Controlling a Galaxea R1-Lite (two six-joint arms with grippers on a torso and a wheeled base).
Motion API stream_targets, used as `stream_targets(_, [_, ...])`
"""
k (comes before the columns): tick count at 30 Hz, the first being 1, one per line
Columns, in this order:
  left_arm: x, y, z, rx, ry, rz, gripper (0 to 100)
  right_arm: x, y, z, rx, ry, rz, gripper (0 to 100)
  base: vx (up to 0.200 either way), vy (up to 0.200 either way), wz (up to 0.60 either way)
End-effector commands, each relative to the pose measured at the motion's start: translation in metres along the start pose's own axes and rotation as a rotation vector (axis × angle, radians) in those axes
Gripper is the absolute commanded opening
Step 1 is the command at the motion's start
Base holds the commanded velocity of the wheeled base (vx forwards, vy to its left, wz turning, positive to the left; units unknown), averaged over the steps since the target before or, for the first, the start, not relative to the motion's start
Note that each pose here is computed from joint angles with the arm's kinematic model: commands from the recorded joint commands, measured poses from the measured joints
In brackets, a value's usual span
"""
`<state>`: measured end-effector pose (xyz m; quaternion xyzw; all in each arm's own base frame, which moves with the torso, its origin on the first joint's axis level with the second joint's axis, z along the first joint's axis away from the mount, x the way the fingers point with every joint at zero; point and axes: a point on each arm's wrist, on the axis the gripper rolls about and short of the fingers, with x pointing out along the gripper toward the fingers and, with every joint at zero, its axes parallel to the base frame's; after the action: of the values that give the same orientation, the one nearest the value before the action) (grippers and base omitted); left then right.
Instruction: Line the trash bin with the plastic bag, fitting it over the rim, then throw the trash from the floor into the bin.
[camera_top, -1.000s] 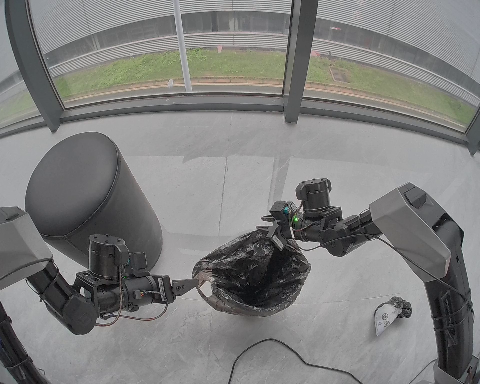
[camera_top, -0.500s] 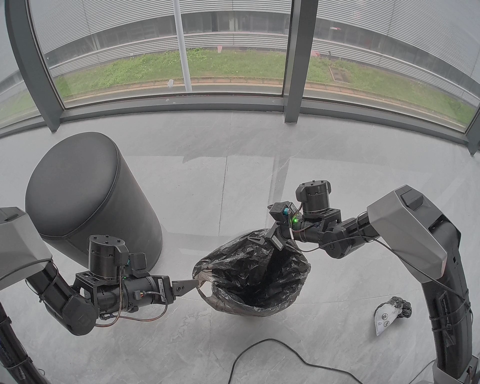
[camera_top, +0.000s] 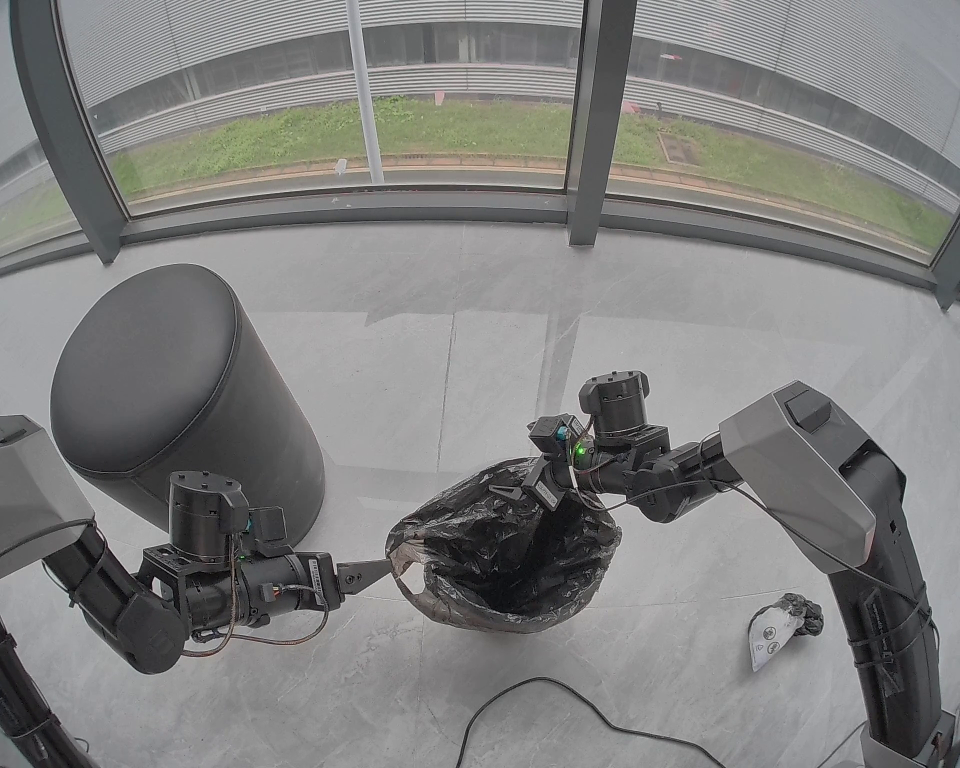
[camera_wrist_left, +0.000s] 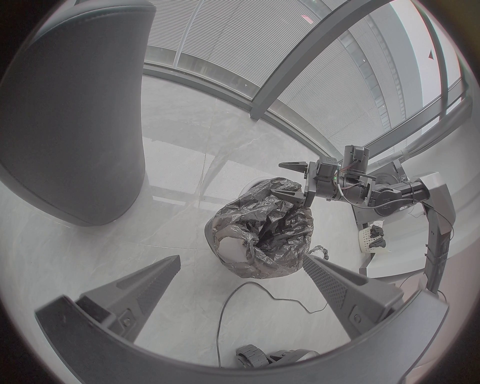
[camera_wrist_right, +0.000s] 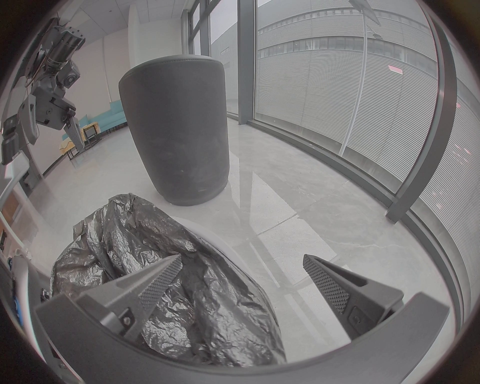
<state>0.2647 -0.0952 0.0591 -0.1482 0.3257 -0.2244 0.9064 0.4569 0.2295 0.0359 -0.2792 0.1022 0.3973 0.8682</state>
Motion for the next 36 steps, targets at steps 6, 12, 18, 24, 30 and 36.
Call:
stream_targets(6, [-0.002,0.002,-0.001,-0.005,0.002,0.006,100,0.007,-0.003,0.001,-0.007,-0.017,-0.010,0,0.000,0.000,0.00])
stream_targets(12, [-0.002,0.002,-0.001,-0.005,0.002,0.006,100,0.010,0.000,-0.003,-0.004,-0.009,-0.003,0,0.000,0.000,0.00])
stream_targets(18, [-0.002,0.002,-0.001,-0.005,0.004,0.006,100,0.010,0.000,0.002,-0.010,-0.027,-0.008,0,0.000,0.000,0.00])
stream_targets(24, [-0.002,0.002,-0.002,-0.006,0.005,0.007,100,0.021,-0.010,0.010,-0.024,-0.080,-0.050,0,0.000,0.000,0.00])
stream_targets(30, [-0.006,0.001,-0.001,-0.003,-0.005,0.005,100,0.038,-0.012,0.008,-0.019,-0.083,-0.052,0,0.000,0.000,0.00])
stream_targets(36, [-0.009,0.001,-0.004,-0.005,0.002,0.006,100,0.034,-0.013,0.011,-0.007,-0.053,-0.034,100,0.000,0.000,0.00])
